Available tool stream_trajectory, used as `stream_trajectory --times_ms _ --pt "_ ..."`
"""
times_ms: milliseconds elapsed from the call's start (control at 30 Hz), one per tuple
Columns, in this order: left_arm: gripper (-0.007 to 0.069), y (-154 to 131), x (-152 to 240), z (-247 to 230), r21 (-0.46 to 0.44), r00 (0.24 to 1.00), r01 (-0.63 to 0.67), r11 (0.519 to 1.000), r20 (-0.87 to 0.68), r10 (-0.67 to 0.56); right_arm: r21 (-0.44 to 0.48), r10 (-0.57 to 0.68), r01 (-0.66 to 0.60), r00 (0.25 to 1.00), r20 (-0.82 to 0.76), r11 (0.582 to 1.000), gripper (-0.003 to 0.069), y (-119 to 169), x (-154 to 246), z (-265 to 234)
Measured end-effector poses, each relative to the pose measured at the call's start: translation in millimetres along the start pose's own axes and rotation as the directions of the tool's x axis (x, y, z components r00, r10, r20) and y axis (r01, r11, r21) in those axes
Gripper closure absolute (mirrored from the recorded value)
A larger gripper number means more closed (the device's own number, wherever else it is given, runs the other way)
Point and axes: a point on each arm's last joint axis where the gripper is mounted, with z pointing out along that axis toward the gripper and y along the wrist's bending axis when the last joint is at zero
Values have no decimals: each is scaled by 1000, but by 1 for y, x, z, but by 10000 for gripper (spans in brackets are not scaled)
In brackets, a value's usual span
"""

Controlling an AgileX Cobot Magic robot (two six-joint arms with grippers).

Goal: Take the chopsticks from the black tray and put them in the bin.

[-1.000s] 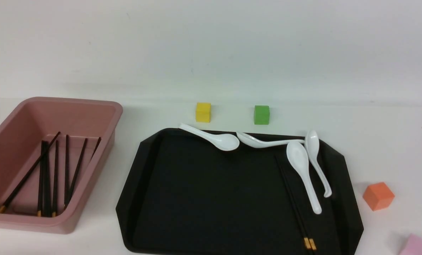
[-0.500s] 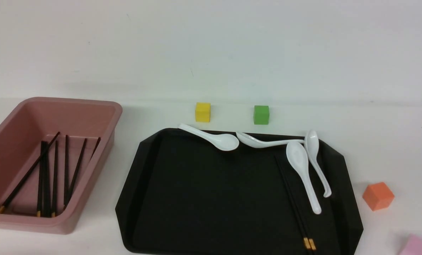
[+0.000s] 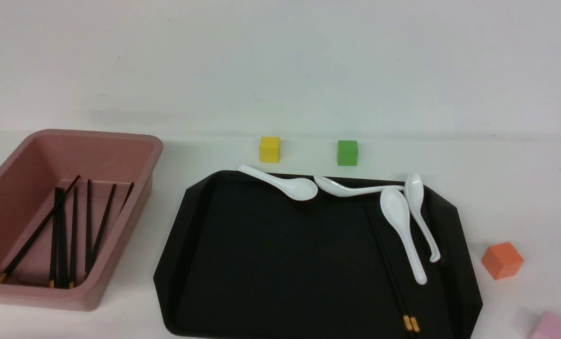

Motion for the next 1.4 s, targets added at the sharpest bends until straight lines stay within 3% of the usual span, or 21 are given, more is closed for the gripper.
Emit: stream_trajectory --times_ms 800,933,1033,1067,1167,1400 --pt "387 0 0 0 0 1000 0 1000 0 0 31 -33 33 999 -4 999 622 -2 8 -4" --pt "387 0 0 0 0 1000 0 1000 0 0 163 -46 59 995 -86 985 616 -10 38 -1" --pt "387 0 0 0 0 1000 0 1000 0 0 310 -30 88 982 -187 947 612 -21 71 0" --pt "387 0 0 0 0 1000 0 1000 0 0 318 -30 89 982 -186 944 612 -22 71 -1" --pt "387 0 0 0 0 1000 0 1000 0 0 442 9 112 965 -262 890 608 -33 104 -6" --pt "387 0 0 0 0 1000 0 1000 0 0 538 60 129 946 -320 833 599 -41 148 -19"
